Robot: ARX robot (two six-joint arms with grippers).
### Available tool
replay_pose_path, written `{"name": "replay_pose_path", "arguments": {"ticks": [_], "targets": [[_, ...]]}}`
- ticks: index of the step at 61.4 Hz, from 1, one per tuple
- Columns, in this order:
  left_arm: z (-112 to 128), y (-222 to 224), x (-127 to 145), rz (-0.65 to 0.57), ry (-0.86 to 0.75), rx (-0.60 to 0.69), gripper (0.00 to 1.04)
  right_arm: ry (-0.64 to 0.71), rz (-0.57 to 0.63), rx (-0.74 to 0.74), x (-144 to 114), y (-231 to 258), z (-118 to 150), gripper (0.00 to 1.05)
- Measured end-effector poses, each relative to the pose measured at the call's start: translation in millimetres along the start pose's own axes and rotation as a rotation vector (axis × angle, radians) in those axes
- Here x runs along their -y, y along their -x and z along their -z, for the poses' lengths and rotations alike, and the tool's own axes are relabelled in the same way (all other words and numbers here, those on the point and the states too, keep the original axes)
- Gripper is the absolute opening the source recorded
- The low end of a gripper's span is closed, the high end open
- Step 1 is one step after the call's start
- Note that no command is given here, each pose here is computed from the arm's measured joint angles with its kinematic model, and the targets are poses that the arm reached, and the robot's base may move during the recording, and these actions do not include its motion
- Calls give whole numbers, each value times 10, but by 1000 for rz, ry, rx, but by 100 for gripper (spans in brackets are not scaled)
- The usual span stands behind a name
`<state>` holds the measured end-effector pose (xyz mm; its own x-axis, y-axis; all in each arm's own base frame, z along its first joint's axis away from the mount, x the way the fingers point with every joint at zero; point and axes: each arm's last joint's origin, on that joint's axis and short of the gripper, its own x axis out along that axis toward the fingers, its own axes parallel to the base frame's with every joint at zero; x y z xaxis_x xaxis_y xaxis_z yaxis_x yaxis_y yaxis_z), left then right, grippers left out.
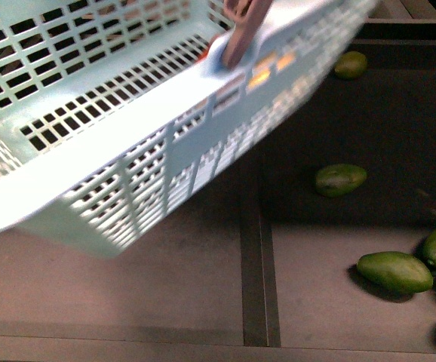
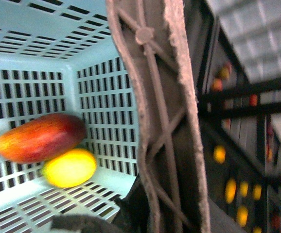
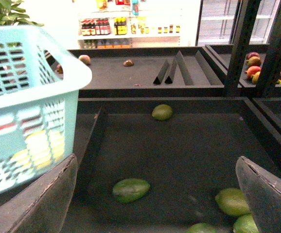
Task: Pick lemon and mango into basket
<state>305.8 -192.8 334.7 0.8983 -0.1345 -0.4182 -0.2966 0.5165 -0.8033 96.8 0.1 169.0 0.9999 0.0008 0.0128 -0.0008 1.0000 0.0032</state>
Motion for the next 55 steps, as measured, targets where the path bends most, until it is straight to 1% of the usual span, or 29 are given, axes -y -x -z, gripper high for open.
{"name": "replay_pose_path", "arguments": {"ticks": [1, 4, 10, 13, 30, 42, 46, 55], "targets": [[-50, -29, -19, -15, 51, 47, 4, 0, 0, 0, 0, 0, 0, 96], [-144, -110, -73, -45, 104, 115, 4, 0, 3, 0, 1, 0, 0, 96], [-311, -297, -201, -79, 186, 180, 4, 0, 2, 0, 1, 0, 0, 96], [-350, -395, -289, -99, 220, 190, 4, 0, 2, 0, 1, 0, 0, 96], [-257, -1087, -807, -223, 281, 132, 4, 0, 0, 0, 0, 0, 0, 96], [-379, -1534, -909, -235, 311, 111, 4, 0, 0, 0, 0, 0, 0, 96], [-419, -1680, -992, -255, 309, 134, 4, 0, -1, 0, 0, 0, 0, 96], [-419, -1857, -1181, -285, 320, 155, 4, 0, 0, 0, 0, 0, 0, 96]]}}
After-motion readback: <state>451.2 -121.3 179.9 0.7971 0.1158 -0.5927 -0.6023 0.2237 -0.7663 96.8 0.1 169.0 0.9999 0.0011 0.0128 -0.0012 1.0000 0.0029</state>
